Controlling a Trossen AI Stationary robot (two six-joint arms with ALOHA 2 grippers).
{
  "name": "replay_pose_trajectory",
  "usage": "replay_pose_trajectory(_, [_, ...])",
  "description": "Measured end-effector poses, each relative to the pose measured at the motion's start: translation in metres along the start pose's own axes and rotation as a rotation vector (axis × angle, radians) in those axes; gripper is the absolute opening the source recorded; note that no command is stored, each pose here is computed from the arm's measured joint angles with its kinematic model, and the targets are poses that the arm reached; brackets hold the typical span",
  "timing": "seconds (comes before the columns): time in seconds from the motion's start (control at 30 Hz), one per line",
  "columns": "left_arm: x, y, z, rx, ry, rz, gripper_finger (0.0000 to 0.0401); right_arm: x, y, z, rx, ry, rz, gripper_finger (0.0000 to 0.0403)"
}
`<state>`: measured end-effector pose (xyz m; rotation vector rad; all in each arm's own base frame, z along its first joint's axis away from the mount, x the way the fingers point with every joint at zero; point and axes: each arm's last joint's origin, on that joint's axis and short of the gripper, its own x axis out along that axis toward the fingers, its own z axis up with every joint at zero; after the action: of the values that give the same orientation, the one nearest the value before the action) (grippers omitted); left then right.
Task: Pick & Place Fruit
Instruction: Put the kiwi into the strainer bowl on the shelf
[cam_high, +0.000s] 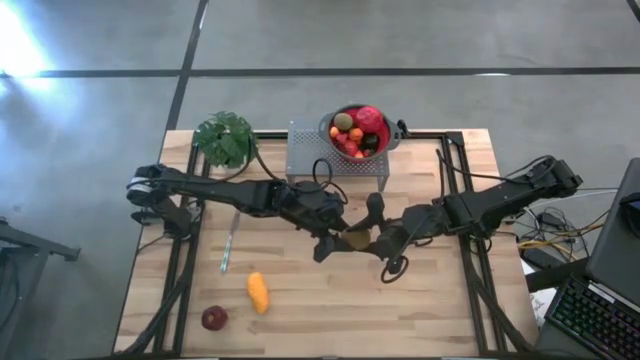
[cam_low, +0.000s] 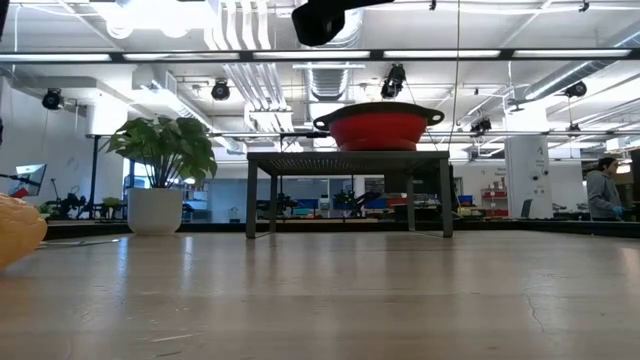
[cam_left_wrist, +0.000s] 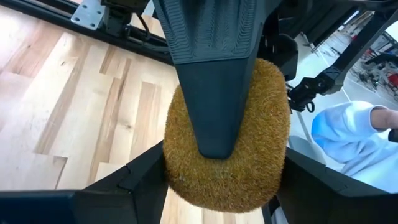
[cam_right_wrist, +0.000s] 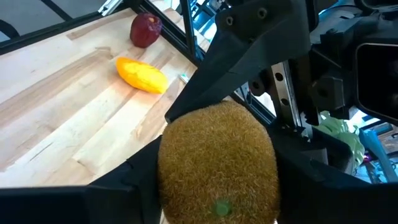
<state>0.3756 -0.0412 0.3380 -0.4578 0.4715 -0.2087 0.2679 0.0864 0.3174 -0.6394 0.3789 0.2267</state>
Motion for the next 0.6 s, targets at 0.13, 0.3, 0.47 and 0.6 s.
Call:
replay_pose_trajectory(0.13, [0.0001,-0.0004,0.0010,0.004,-0.012,-0.005,0.0252,-0.0004,-0.0007,-0.0002,0.016,0.011,-0.021,0.0226])
replay_pose_trajectory(0.3, [0.0000,0.0014,0.0009,0.003,-0.029,0.052,0.0292,-0.0005,-0.0012,-0.0011,0.026,0.030,-0.041,0.0235])
replay_pose_trajectory(0.47, [-0.0007,0.0050,-0.0002,0.008,-0.019,0.095,0.0374,-0.0032,-0.0031,-0.0019,0.061,0.077,-0.065,0.0218])
replay_pose_trajectory(0.6, [-0.0083,0.0029,-0.0013,-0.005,0.019,0.085,0.0386,-0.0082,-0.0073,-0.0034,0.069,0.161,-0.165,0.0217])
